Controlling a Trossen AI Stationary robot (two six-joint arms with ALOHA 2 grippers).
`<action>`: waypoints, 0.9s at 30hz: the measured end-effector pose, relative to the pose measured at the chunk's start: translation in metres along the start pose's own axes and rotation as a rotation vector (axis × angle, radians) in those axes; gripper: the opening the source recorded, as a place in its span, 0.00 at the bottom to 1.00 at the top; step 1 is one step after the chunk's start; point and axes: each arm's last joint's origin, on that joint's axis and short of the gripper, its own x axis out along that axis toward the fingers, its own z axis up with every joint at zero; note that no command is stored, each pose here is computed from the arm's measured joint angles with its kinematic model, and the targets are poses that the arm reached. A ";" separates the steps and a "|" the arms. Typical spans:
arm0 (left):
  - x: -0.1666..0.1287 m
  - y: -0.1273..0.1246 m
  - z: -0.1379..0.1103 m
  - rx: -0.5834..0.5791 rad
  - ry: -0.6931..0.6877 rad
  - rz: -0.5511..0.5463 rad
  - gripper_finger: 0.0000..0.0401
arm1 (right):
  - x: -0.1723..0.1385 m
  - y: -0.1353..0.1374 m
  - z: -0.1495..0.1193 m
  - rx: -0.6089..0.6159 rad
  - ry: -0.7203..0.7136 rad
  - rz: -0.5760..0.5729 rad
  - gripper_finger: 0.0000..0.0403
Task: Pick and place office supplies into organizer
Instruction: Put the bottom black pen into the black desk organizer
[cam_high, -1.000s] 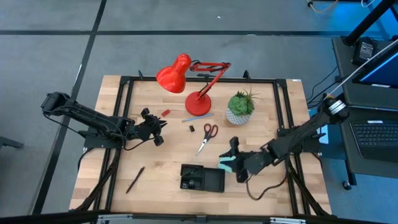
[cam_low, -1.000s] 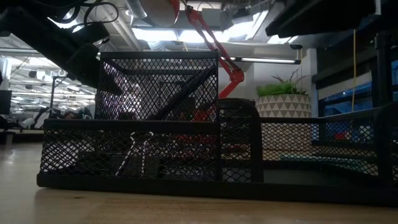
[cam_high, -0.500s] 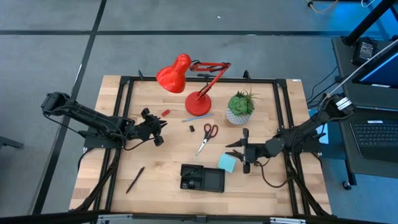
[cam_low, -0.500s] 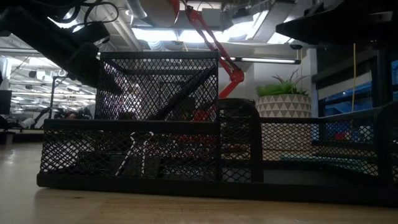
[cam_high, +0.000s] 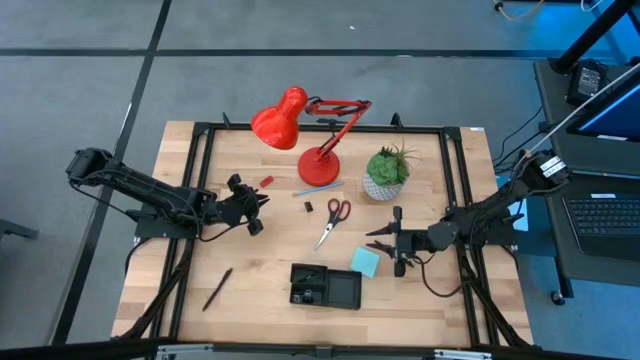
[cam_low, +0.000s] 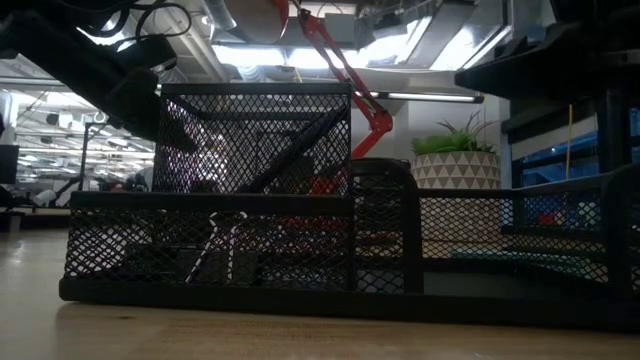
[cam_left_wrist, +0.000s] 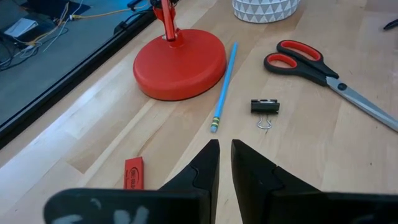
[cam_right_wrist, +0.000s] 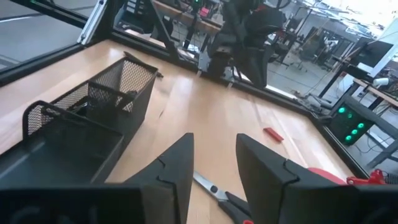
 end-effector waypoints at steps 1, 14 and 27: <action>0.000 0.000 0.000 0.000 0.000 0.000 0.09 | 0.000 0.000 0.000 0.002 0.000 0.000 0.30; 0.000 0.000 0.000 0.000 0.003 -0.007 0.09 | -0.004 0.001 -0.007 0.040 0.000 0.049 0.30; 0.000 0.000 -0.001 0.005 0.008 -0.005 0.09 | -0.047 -0.018 -0.026 0.158 -0.184 0.033 0.30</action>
